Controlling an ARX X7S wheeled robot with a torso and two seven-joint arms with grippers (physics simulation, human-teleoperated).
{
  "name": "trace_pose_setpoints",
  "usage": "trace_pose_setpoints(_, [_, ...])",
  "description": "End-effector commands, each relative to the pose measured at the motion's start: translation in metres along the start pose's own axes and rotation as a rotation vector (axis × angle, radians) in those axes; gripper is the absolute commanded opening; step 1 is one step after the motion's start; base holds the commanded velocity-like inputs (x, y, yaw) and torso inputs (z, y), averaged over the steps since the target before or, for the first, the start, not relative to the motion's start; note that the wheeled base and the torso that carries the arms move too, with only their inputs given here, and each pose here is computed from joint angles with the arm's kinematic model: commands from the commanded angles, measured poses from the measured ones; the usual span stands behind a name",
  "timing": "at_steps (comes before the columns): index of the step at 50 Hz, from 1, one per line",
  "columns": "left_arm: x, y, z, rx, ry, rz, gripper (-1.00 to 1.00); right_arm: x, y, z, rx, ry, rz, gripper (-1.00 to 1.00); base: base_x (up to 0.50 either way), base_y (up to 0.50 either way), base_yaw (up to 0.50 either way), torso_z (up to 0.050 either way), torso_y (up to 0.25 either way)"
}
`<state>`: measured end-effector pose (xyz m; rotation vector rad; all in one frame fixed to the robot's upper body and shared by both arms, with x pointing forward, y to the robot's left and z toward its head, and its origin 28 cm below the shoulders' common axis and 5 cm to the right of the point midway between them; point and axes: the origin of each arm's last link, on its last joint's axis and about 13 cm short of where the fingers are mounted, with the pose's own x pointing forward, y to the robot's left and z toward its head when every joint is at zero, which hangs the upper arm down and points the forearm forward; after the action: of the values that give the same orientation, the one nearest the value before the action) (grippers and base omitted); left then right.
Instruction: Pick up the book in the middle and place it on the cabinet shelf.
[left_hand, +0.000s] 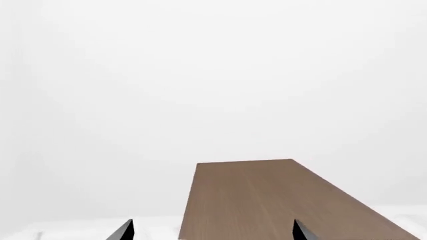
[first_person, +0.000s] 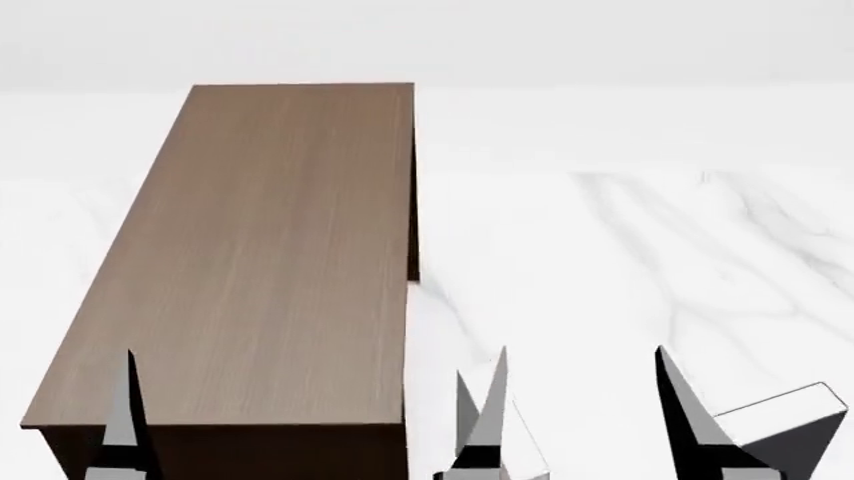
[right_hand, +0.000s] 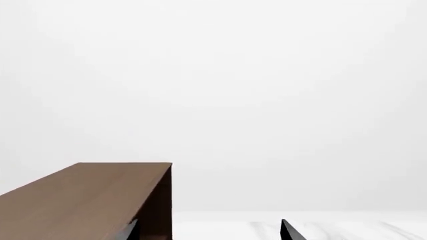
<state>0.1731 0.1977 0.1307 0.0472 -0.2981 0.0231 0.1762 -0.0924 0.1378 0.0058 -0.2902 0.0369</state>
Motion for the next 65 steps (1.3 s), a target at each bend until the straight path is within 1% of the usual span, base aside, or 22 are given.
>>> trace_pose_setpoints(1, [0.0004, 0.0017, 0.0030, -0.016, -0.016, 0.001, 1.00, -0.0012, -0.0038, 0.0025, 0.059, -0.036, 0.015, 1.00, -0.05, 0.00, -0.50, 0.000, 0.000])
trace_pose_setpoints(21, [0.0007, 0.0017, 0.0028, -0.014, -0.016, 0.000, 1.00, -0.0010, -0.0041, 0.0017, 0.057, -0.030, 0.007, 1.00, -0.05, 0.01, -0.50, 0.000, 0.000])
trace_pose_setpoints(23, [0.0008, 0.0018, 0.0024, -0.013, -0.015, 0.001, 1.00, 0.0002, -0.0049, 0.0015, 0.030, -0.021, -0.031, 1.00, -0.05, 0.01, -0.50, 0.000, 0.000])
trace_pose_setpoints(24, [0.0010, 0.0018, 0.0023, -0.011, -0.010, 0.003, 1.00, 0.0020, -0.0055, 0.0007, -0.002, -0.009, -0.060, 1.00, -0.05, 0.01, -0.50, 0.000, 0.000])
trace_pose_setpoints(26, [0.0018, 0.0019, 0.0018, -0.012, 0.003, 0.007, 1.00, 0.0034, -0.0061, -0.0003, -0.026, -0.001, -0.086, 1.00, -0.02, 0.00, -0.33, 0.000, 0.000])
trace_pose_setpoints(27, [0.0015, 0.0020, 0.0023, -0.017, 0.000, 0.006, 1.00, 0.0045, -0.0062, -0.0019, -0.065, 0.018, -0.105, 1.00, 0.00, 0.00, 0.00, 0.000, 0.000])
trace_pose_setpoints(28, [0.0016, 0.0020, 0.0020, -0.004, 0.004, 0.008, 1.00, 0.0048, -0.0061, -0.0026, -0.072, 0.024, -0.110, 1.00, 0.00, 0.00, 0.00, 0.034, 0.000])
trace_pose_setpoints(30, [0.0020, 0.0024, 0.0024, -0.020, 0.007, 0.012, 1.00, 0.0046, -0.0052, -0.0028, -0.063, 0.021, -0.099, 1.00, 0.00, 0.00, 0.00, 0.050, 0.000])
trace_pose_setpoints(32, [0.0020, 0.0023, 0.0025, -0.016, 0.010, 0.012, 1.00, 0.0048, -0.0047, -0.0035, -0.074, 0.026, -0.100, 1.00, 0.00, 0.00, 0.00, 0.050, 0.000])
trace_pose_setpoints(65, [0.0015, 0.0034, 0.0012, -0.019, 0.022, 0.014, 1.00, 0.0048, -0.0036, -0.0056, -0.076, 0.044, -0.095, 1.00, 0.00, 0.00, 0.00, 0.050, 0.000])
